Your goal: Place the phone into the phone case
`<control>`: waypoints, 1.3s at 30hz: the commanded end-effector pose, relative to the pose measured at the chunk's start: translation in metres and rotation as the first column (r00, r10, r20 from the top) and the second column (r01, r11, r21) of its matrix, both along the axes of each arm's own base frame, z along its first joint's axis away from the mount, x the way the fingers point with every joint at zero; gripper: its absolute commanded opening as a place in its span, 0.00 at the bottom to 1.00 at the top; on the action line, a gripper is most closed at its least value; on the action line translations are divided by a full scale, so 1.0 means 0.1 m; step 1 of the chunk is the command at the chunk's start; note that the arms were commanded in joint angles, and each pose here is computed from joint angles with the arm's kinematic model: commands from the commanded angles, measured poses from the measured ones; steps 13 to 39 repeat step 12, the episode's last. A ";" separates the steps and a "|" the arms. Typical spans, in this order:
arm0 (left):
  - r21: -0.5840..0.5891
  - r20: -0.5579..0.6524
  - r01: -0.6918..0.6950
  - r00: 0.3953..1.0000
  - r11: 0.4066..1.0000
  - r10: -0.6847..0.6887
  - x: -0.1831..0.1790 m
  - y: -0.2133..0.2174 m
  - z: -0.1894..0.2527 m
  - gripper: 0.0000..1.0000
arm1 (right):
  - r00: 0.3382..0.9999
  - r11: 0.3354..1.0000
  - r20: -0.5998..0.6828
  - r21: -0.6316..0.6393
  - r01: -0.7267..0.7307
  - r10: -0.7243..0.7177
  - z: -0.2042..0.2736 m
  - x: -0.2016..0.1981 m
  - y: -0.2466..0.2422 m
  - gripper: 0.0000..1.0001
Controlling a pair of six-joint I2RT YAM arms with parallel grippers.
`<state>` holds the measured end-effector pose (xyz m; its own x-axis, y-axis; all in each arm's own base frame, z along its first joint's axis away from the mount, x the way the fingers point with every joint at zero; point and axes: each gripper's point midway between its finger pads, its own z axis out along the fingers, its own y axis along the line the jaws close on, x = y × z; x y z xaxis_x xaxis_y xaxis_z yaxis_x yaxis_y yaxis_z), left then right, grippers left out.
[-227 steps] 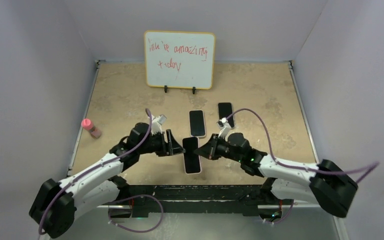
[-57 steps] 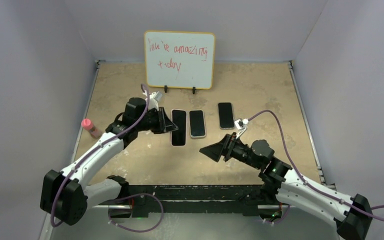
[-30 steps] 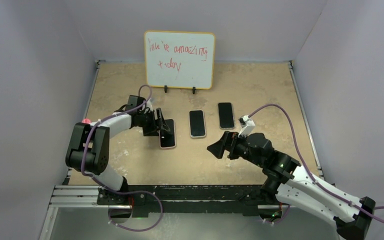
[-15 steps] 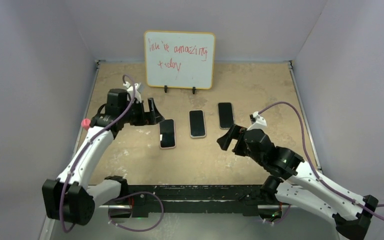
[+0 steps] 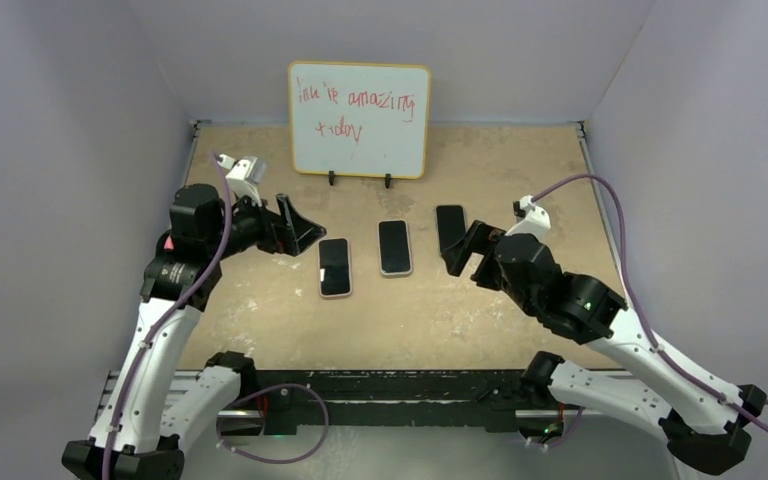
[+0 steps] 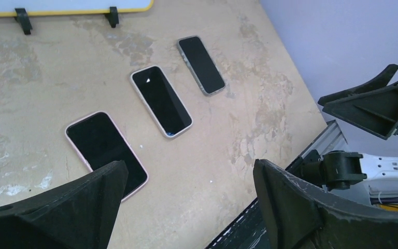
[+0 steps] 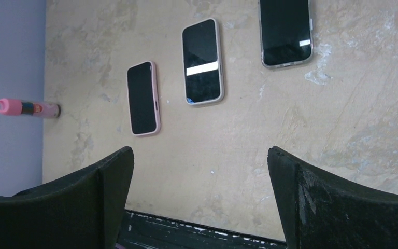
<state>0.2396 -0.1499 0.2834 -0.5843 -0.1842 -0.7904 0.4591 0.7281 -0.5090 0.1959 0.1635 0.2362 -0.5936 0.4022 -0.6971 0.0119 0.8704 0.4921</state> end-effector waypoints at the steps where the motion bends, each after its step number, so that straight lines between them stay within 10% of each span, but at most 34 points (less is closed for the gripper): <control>1: -0.059 0.113 0.023 0.994 0.998 -0.017 -0.04 -0.05 0.44 0.96 | 0.997 1.000 0.083 -0.005 0.000 0.000 0.31 0.07 -0.03 0.99; 39: -0.047 0.077 -0.016 0.997 0.999 0.019 -0.01 0.00 0.26 0.97 | 0.996 1.000 0.084 0.011 -0.023 0.022 0.22 0.06 0.02 0.99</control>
